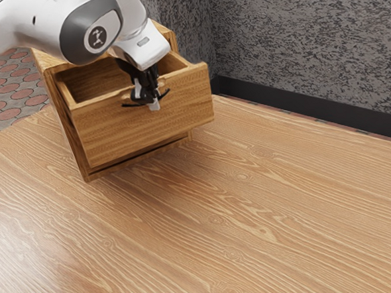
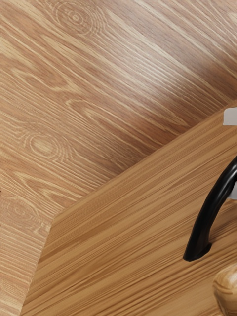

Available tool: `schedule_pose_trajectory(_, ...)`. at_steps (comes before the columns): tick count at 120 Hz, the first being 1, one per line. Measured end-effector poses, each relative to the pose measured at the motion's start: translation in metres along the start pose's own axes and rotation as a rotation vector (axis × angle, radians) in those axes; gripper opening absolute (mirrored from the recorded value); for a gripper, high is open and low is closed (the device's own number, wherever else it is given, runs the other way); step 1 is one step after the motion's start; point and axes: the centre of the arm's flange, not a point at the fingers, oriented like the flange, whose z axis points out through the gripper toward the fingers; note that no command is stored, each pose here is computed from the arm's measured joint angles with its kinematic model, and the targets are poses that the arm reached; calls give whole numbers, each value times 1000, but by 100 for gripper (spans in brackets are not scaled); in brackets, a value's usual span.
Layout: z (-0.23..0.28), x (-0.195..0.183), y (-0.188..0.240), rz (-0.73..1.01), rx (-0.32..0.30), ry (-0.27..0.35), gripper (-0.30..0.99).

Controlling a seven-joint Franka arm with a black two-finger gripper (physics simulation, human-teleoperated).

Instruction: Pull the drawer handle with one arm to open the drawer

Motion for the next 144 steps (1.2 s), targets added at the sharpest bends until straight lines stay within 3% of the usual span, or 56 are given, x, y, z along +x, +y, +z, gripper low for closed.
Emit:
schedule_pose_trajectory(11, -7, 9, 14, -19, -3, 13, -7)
schedule_pose_trajectory(23, -20, 22, 38, -27, -23, 36, 5)
schedule_pose_trajectory(40, -30, 32, 58, -54, -35, 52, 3)
schedule_pose_trajectory(58, -30, 26, 59, -116, -37, 46, -4)
schedule_pose_trajectory(110, -36, 29, 61, -193, -14, 27, 10)
schedule_pose_trajectory(124, -63, 29, 65, -204, 15, 59, 13)
schedule_pose_trajectory(135, -134, 26, 53, -227, 67, 106, 15)
schedule_pose_trajectory(144, -176, 16, 56, -243, 31, 105, 28)
